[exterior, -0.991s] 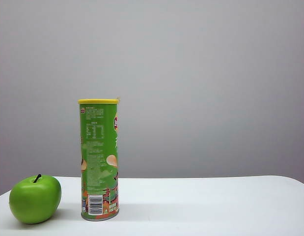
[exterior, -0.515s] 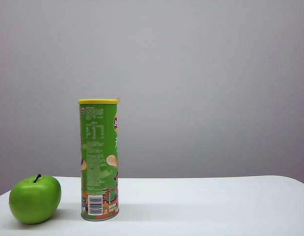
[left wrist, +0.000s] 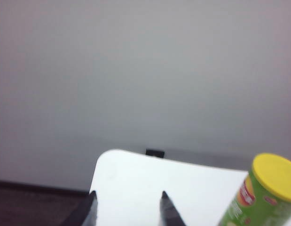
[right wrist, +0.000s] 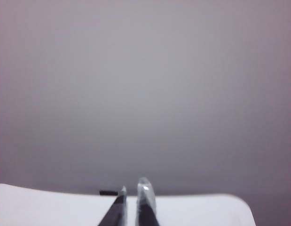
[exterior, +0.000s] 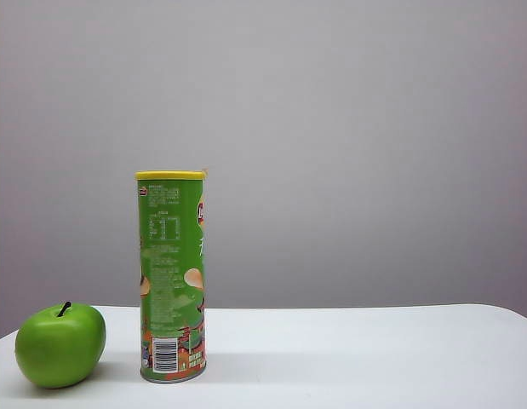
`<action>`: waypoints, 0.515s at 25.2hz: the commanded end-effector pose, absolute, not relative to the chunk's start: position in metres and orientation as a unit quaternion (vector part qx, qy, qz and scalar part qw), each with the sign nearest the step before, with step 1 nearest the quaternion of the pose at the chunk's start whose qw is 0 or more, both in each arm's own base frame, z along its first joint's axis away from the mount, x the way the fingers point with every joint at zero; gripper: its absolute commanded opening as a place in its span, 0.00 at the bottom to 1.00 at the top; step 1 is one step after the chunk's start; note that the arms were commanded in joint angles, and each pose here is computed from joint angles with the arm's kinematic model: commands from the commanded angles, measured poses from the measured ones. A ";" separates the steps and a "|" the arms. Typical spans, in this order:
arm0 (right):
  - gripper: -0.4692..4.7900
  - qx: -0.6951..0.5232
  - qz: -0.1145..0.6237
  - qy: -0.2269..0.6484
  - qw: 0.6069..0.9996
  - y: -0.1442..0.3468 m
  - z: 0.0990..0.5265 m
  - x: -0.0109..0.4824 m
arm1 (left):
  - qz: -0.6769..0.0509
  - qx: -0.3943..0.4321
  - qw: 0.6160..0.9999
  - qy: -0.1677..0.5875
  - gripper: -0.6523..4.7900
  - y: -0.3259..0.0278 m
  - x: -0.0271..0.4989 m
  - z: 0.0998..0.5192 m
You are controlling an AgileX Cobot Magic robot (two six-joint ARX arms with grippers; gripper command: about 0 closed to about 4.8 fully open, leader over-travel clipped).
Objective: Pick up the green bucket of chips from the desk, place it near the apple, and finally stand it up.
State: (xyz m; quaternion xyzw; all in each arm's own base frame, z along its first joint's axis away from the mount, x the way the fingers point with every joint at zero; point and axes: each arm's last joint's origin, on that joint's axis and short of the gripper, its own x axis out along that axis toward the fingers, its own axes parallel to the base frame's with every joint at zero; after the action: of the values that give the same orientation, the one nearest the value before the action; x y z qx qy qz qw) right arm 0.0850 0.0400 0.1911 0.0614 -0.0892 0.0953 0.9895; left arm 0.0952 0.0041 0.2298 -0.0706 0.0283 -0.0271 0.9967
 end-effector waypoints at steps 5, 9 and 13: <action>0.19 0.068 0.020 -0.090 0.993 0.019 0.182 0.095 | -0.013 -0.066 0.998 0.004 0.33 0.006 0.106 0.192; 0.16 0.072 0.066 -0.073 0.993 0.009 0.179 0.098 | -0.026 -0.053 0.998 0.009 0.20 0.005 0.107 0.180; 0.08 0.080 0.027 -0.026 0.996 0.001 0.170 0.099 | -0.029 -0.040 0.999 0.018 0.11 0.005 0.108 0.173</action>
State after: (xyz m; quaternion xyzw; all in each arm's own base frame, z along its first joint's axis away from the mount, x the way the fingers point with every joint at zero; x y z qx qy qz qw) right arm 0.0982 0.0029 0.1756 0.0697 -0.0488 0.0403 0.9956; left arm 0.1077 0.0053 0.1737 -0.0495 0.0233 -0.0252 0.9982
